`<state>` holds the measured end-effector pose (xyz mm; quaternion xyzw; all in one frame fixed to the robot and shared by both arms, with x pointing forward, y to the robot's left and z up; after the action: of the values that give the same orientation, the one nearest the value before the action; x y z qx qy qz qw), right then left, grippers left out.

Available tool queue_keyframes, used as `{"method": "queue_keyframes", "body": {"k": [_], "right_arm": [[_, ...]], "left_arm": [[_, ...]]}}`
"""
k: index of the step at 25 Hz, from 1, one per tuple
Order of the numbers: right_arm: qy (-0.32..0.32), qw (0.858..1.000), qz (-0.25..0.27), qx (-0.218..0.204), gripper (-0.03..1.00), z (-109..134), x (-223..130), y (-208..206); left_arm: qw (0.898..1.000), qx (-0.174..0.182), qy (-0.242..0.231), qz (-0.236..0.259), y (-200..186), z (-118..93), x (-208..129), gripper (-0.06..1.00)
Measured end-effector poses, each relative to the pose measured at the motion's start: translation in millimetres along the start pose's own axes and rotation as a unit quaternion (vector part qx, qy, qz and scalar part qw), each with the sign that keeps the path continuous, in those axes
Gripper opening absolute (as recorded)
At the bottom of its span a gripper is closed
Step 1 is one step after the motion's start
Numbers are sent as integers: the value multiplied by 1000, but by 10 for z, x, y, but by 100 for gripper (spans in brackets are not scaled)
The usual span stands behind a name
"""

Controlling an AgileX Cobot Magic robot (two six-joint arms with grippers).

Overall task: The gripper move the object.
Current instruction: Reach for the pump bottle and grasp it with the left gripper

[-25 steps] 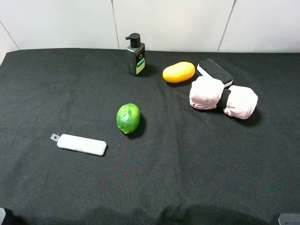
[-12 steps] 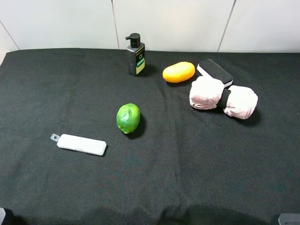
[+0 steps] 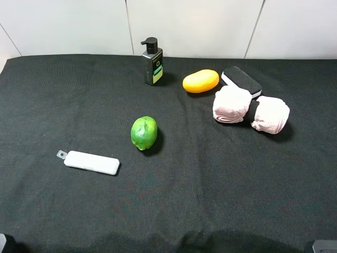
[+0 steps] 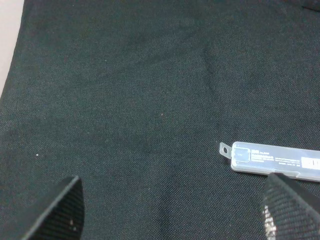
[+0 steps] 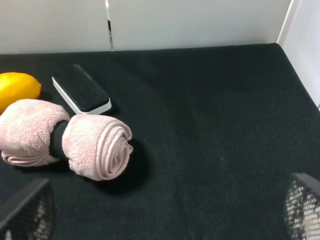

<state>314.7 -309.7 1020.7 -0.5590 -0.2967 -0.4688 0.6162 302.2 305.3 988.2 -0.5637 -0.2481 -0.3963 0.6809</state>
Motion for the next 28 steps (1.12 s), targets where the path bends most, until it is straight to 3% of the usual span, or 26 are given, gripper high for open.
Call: {"method": "queue_keyframes", "body": {"k": [5, 14, 23, 28], "right_arm": [[0, 1000, 0, 0, 69, 0, 0, 0], [0, 1000, 0, 0, 69, 0, 0, 0], [0, 1000, 0, 0, 69, 0, 0, 0], [0, 1000, 0, 0, 69, 0, 0, 0]], "left_arm": [[1000, 0, 0, 0, 0, 0, 0, 76], [998, -46, -17, 36, 115, -40, 288, 76], [990, -64, -15, 122, 608, 92, 635, 76], [989, -66, -9, 132, 922, 137, 755, 76]]}}
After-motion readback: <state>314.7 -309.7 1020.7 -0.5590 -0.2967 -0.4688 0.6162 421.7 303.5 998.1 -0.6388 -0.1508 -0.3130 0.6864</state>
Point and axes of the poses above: a point on each arm's last joint axis where the gripper is mounted, y pointing out along that axis toward the gripper, z along the wrist's bending axis when the last joint is at zero, x = y × z, the point moved 9 cm from there along y, pointing out along that axis toward the gripper, and after that the axes turned 12 degrees about y, right-handed, at the moved point
